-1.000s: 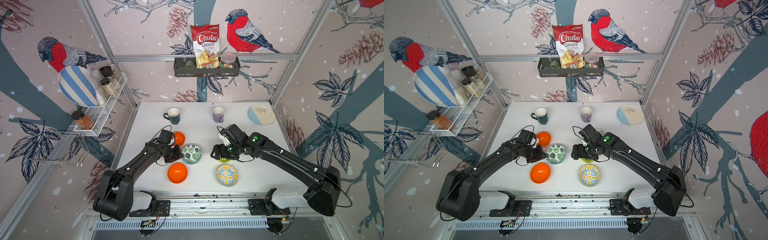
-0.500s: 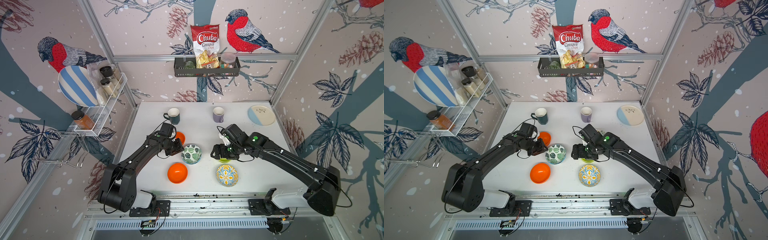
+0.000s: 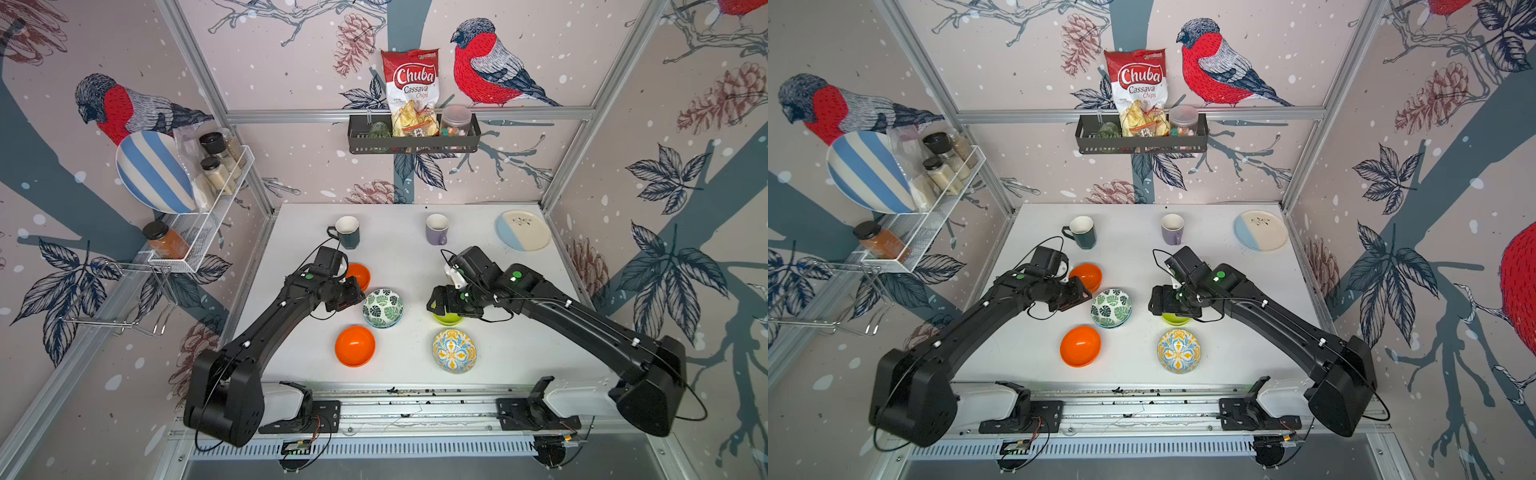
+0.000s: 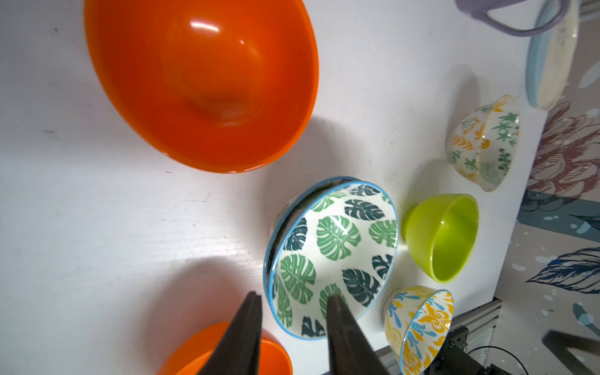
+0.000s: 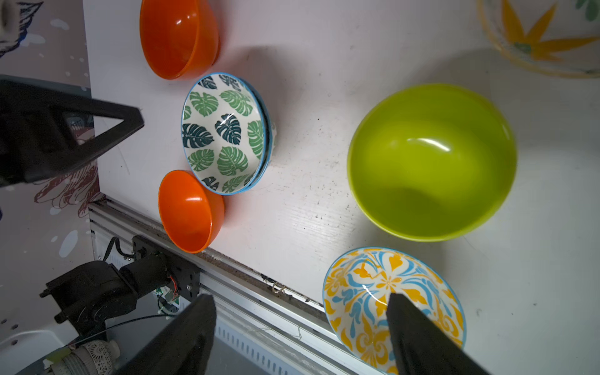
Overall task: Stack the bowls
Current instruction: Place the bowl on the bowl, then pick up the bowl from the center of the board.
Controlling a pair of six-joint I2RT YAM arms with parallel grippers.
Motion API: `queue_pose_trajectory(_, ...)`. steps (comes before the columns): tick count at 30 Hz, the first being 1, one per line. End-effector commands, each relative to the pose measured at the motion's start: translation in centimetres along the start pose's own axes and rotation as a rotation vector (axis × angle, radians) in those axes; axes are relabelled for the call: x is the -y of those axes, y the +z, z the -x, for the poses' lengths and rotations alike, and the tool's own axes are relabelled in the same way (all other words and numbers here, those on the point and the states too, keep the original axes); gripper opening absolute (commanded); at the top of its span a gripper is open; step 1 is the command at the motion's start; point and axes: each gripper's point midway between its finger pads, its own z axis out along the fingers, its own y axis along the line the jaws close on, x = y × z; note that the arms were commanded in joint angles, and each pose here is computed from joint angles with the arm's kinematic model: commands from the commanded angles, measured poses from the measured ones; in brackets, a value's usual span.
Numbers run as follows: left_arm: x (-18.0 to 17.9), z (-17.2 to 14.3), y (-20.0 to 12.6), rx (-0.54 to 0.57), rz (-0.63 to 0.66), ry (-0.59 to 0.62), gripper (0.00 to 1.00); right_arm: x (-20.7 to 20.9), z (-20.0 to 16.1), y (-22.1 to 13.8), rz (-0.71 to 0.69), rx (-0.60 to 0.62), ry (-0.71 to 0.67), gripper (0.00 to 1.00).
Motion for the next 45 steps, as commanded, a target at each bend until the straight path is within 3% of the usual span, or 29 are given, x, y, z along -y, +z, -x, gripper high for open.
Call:
queue_pose_trajectory(1, -1.2, -1.3, -1.7, 0.024, 0.036, -0.001, 0.46, 1.8, 0.8, -0.8, -0.032, 0.049, 0.020, 0.83)
queue_pose_trajectory(5, -1.7, -3.4, -3.5, 0.050, 0.009, -0.015, 0.51, 5.2, 1.6, -1.9, -0.113, 0.097, 0.070, 0.81)
queue_pose_trajectory(10, -2.6, -5.3, -4.8, 0.053, 0.017, -0.051, 0.51, 8.0, 0.2, -1.4, -0.161, 0.070, 0.113, 0.74)
queue_pose_trajectory(21, -2.6, -5.7, -5.3, 0.073, -0.003, -0.050, 0.53, 9.4, -5.4, 2.4, -0.183, -0.052, 0.089, 0.57)
queue_pose_trajectory(28, -2.6, -5.7, -5.2, 0.074, -0.003, -0.043, 0.53, 10.5, -6.4, 3.5, -0.239, -0.072, 0.084, 0.44)
queue_pose_trajectory(39, -2.4, -5.5, -5.1, 0.072, -0.012, -0.037, 0.54, 11.2, -7.9, 4.5, -0.256, -0.103, 0.083, 0.40)
queue_pose_trajectory(45, -2.4, -5.6, -5.0, 0.069, -0.018, -0.037, 0.54, 11.4, -8.3, 5.1, -0.256, -0.112, 0.084, 0.30)
